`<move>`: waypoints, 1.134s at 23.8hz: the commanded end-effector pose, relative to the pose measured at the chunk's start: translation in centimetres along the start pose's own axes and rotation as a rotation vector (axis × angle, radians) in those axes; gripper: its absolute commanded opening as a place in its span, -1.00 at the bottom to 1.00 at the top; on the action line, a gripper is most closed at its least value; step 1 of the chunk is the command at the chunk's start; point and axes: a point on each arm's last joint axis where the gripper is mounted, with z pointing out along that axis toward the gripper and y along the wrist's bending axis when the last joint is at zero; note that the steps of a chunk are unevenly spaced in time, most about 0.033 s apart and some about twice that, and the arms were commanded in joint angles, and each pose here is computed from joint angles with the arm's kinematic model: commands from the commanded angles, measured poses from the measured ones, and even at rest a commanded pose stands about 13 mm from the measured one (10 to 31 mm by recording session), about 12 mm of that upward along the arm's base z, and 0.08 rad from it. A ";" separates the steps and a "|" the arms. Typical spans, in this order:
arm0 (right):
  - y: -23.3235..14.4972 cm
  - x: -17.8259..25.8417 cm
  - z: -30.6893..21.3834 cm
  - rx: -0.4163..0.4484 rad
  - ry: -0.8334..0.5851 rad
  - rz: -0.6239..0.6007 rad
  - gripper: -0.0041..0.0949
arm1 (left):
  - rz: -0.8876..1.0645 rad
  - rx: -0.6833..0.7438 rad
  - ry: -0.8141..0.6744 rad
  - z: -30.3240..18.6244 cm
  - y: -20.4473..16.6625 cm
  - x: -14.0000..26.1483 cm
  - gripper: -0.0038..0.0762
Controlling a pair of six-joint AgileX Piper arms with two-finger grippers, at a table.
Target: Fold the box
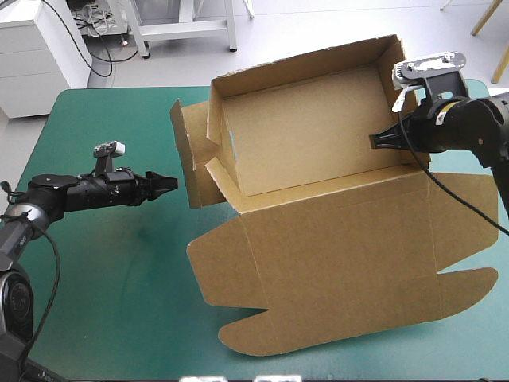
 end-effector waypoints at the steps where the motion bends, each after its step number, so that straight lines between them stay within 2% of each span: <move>1: -0.2 -0.9 -1.3 -0.001 -0.105 0.018 -0.96 | 0.014 0.146 -0.109 -0.2 -2.6 -1.5 0.23; 12: 0.1 -1.6 2.8 -0.005 -0.034 0.010 -0.96 | 0.113 0.324 -0.117 0.9 -8.1 -1.3 0.23; 21: 0.4 -1.8 5.2 -0.017 0.005 0.010 -0.96 | 0.179 0.394 -0.237 -2.5 -11.7 -2.1 0.23; 25: 0.7 -2.1 6.1 -0.033 0.000 0.014 -0.96 | 0.154 0.491 -0.250 -2.9 -12.5 -2.1 0.23; 27: 1.0 -2.3 6.1 -0.068 -0.022 0.002 -0.96 | 0.141 0.561 -0.278 -3.3 -13.1 -2.4 0.23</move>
